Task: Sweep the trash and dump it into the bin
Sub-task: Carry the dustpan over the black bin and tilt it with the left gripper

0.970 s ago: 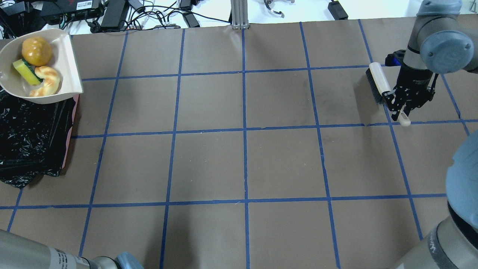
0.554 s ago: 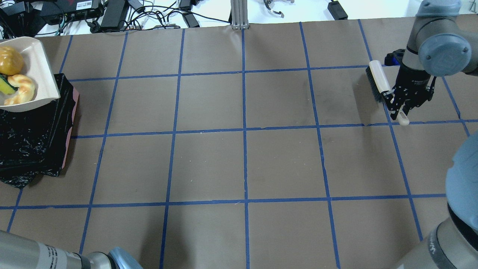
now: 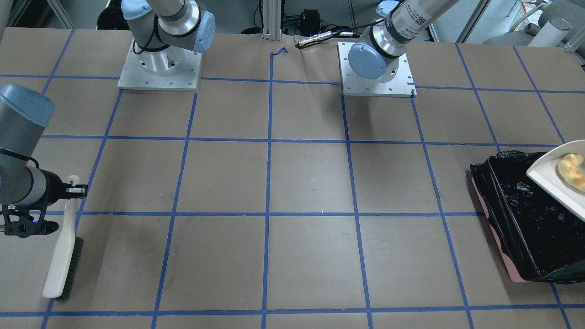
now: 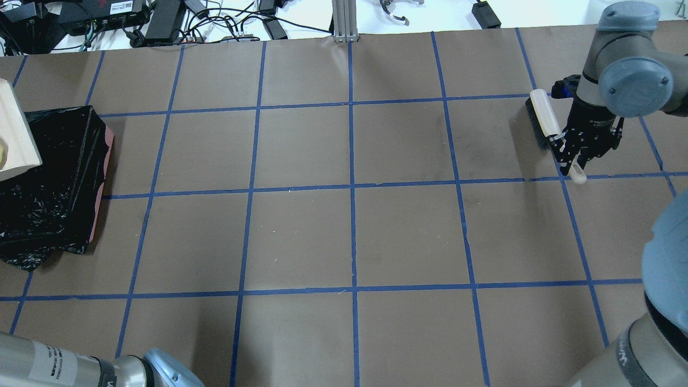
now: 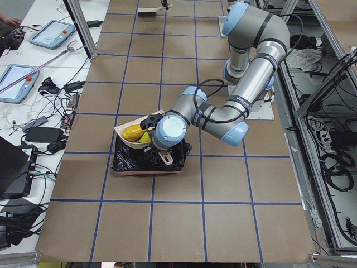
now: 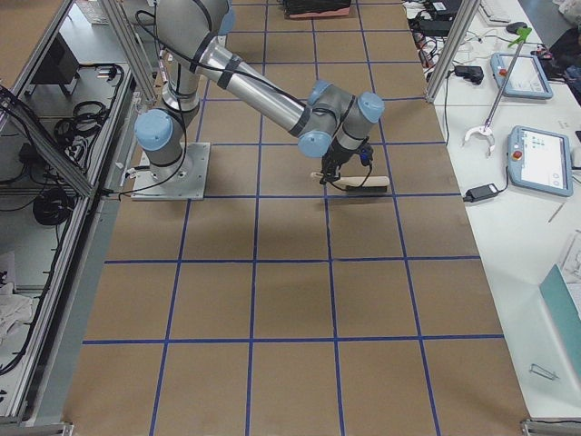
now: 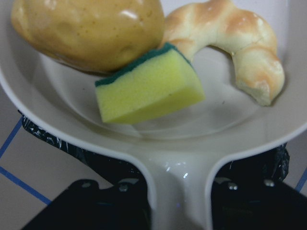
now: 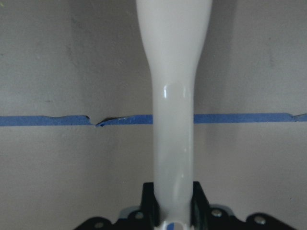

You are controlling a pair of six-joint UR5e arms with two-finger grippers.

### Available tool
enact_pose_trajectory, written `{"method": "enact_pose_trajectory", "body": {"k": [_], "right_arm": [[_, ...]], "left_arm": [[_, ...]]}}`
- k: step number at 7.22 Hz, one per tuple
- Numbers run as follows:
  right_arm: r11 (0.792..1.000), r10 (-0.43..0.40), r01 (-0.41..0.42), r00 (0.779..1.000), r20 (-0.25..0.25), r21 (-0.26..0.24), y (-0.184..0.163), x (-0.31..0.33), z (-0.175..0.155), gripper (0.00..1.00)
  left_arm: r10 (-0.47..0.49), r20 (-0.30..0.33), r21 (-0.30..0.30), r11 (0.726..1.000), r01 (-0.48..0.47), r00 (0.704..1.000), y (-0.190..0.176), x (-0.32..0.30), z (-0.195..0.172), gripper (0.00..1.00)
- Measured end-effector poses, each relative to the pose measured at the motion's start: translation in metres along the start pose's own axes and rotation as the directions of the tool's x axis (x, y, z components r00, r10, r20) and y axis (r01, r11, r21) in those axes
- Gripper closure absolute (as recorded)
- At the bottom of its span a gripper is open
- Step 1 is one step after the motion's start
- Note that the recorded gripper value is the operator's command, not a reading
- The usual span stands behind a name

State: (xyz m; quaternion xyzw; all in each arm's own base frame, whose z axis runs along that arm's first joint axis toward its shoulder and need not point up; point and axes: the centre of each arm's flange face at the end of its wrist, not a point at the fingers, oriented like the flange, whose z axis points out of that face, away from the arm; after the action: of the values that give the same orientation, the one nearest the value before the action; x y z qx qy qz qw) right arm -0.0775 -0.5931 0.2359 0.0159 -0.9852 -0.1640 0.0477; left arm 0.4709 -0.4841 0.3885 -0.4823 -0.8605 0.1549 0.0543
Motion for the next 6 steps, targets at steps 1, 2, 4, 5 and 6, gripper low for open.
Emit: {"method": "enact_pose_trajectory", "body": {"k": [1,2,4,5,6], "right_arm": [[1.000,-0.001,0.001,1.000,-0.002,-0.002,0.000,0.000,0.001,1.00],[1.000,0.000,0.000,1.000,-0.004,-0.002,0.000,0.000,0.001,1.00],[1.000,-0.001,0.001,1.000,-0.005,-0.004,0.000,0.000,0.002,0.94],[1.000,-0.002,0.002,1.000,-0.004,-0.005,0.000,0.000,0.002,0.90],[1.000,-0.003,0.003,1.000,-0.003,-0.006,0.000,0.000,0.003,0.81]], "left_arm": [[0.009,-0.009,-0.022,1.000,-0.009,1.000,0.018,0.002,0.000,1.00],[0.027,-0.029,-0.056,0.998,-0.028,0.999,0.030,0.005,0.000,1.00],[0.107,-0.085,-0.121,0.986,-0.117,0.991,0.034,0.007,0.003,1.00],[0.168,-0.110,-0.160,0.970,-0.184,0.980,0.028,0.005,0.005,1.00],[0.218,-0.127,-0.198,0.951,-0.240,0.968,0.020,0.001,0.006,1.00]]}}
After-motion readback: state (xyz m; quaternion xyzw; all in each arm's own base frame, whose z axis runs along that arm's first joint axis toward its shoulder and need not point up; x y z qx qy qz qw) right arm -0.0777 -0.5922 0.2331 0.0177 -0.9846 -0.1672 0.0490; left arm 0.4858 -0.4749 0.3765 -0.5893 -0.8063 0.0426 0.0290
